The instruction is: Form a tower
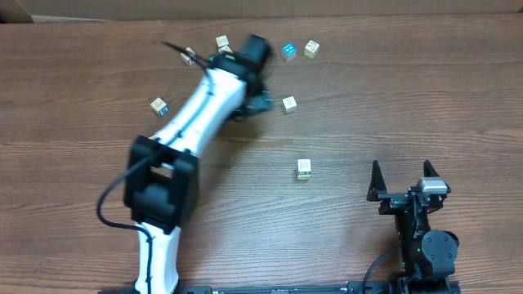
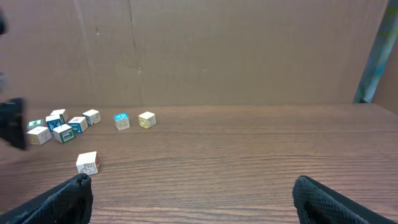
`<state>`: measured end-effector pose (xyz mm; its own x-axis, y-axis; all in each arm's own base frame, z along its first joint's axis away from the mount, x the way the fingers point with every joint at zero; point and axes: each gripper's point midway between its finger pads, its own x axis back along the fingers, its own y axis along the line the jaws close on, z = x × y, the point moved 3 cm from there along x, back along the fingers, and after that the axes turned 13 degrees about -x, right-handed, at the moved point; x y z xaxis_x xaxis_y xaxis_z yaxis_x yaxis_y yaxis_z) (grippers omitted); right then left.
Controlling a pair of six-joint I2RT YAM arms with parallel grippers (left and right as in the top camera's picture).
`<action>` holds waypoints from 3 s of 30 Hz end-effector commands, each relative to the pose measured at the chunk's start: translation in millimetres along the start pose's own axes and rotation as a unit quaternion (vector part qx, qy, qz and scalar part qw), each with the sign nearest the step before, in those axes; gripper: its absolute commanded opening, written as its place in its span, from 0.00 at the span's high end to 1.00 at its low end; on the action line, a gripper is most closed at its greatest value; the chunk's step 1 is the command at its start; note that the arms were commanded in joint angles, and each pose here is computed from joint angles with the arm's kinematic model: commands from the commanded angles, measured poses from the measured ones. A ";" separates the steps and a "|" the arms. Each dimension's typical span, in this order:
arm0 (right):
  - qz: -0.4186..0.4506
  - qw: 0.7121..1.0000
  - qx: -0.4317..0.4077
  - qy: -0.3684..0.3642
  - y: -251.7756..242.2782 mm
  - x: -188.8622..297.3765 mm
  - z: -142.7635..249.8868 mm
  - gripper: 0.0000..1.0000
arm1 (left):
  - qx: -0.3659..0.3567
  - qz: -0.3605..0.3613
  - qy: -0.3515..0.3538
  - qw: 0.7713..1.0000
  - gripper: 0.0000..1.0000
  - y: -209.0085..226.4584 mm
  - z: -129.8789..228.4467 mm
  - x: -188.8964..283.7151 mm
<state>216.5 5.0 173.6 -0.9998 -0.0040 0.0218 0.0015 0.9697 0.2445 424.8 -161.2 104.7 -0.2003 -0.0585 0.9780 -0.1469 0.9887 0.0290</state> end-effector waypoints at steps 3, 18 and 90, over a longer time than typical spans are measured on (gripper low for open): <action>0.000 1.000 0.001 -0.003 -0.8 0.0 1.6 0.00 | 0.046 -0.041 0.032 0.998 0.00 89.3 -23.6 -7.9; 0.000 1.000 0.001 -0.003 -0.8 0.0 1.6 0.00 | 0.187 -0.079 0.065 0.977 0.00 229.2 -31.9 -14.5; 0.000 1.000 0.001 -0.003 -0.8 0.0 1.6 0.00 | 0.203 -0.080 0.062 0.974 0.01 242.8 -33.2 -15.1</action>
<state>216.5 4.9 173.7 -0.9998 -0.0036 0.0215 0.0018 0.9696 0.2445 420.9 82.4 102.3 -0.0214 -0.1516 0.9882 -0.5579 0.8220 0.1140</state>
